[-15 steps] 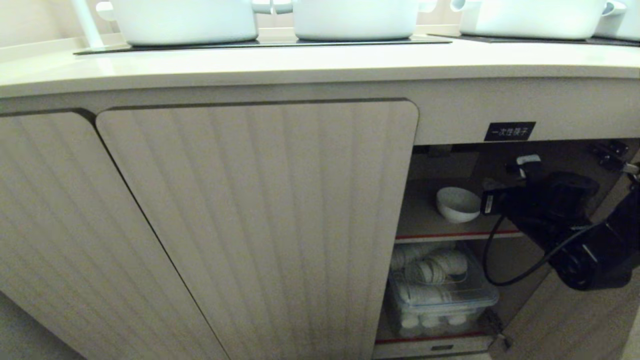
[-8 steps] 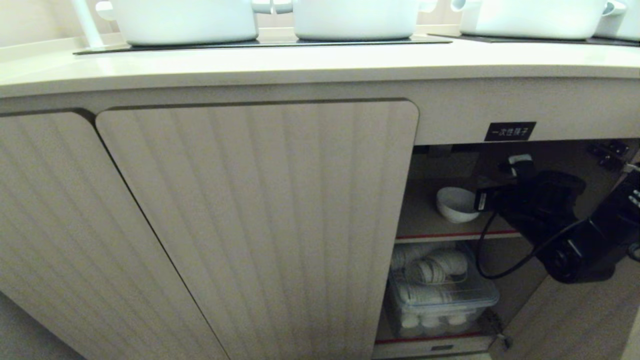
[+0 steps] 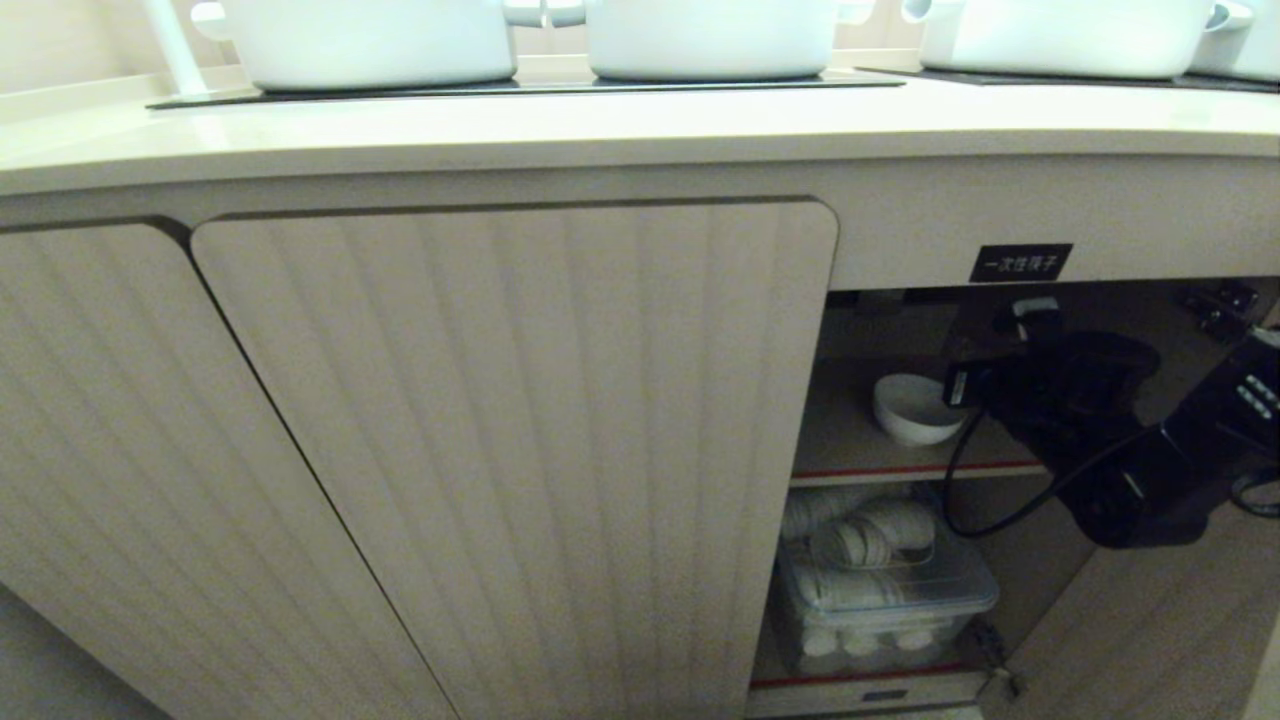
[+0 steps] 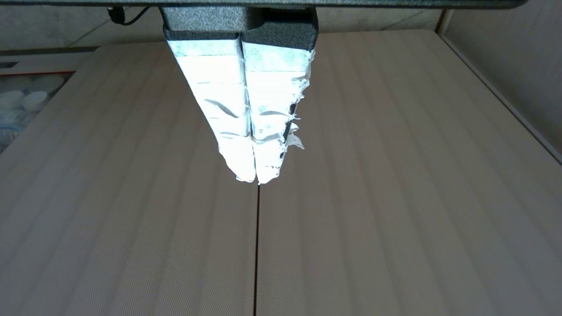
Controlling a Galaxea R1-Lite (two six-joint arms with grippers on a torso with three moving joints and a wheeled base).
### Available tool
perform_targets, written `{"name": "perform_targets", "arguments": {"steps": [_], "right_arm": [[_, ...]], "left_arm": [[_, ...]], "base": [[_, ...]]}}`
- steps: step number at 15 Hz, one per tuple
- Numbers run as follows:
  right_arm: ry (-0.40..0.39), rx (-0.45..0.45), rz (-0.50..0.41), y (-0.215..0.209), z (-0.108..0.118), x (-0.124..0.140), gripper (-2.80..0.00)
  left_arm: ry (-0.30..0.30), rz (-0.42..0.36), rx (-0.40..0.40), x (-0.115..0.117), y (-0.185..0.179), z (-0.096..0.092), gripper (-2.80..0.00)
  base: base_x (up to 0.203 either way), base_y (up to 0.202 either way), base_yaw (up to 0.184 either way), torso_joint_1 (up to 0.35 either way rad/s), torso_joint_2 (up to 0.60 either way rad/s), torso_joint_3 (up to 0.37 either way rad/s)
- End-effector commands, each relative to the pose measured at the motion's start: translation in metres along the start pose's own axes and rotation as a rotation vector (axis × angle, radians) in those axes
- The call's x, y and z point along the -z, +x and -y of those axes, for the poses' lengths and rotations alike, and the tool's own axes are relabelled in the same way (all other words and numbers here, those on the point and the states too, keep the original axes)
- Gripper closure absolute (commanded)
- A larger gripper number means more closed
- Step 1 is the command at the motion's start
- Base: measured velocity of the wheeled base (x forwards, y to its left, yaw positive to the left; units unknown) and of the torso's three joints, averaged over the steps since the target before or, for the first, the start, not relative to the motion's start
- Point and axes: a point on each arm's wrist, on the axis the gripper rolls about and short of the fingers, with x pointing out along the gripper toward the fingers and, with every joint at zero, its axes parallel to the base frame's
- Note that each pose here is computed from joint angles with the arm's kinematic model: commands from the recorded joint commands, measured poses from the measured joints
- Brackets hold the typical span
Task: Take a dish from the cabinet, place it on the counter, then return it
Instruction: Take the bowl from the cabinet
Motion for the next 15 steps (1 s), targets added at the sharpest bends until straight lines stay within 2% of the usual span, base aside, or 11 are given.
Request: {"name": "perform_targets", "arguments": {"steps": [1, 15], "right_arm": [[-0.001, 0.005, 0.014, 0.0019, 0.0015, -0.0012, 0.0], [-0.003, 0.018, 0.008, 0.0046, 0.0062, 0.0028, 0.0]], "left_arm": [[0.0, 0.0, 0.0, 0.0, 0.0, 0.0, 0.0], [0.0, 0.0, 0.0, 0.0, 0.0, 0.0, 0.0]], "base": [[0.0, 0.0, 0.0, 0.0, 0.0, 0.0], [0.0, 0.0, 0.0, 0.0, 0.0, 0.0]]}}
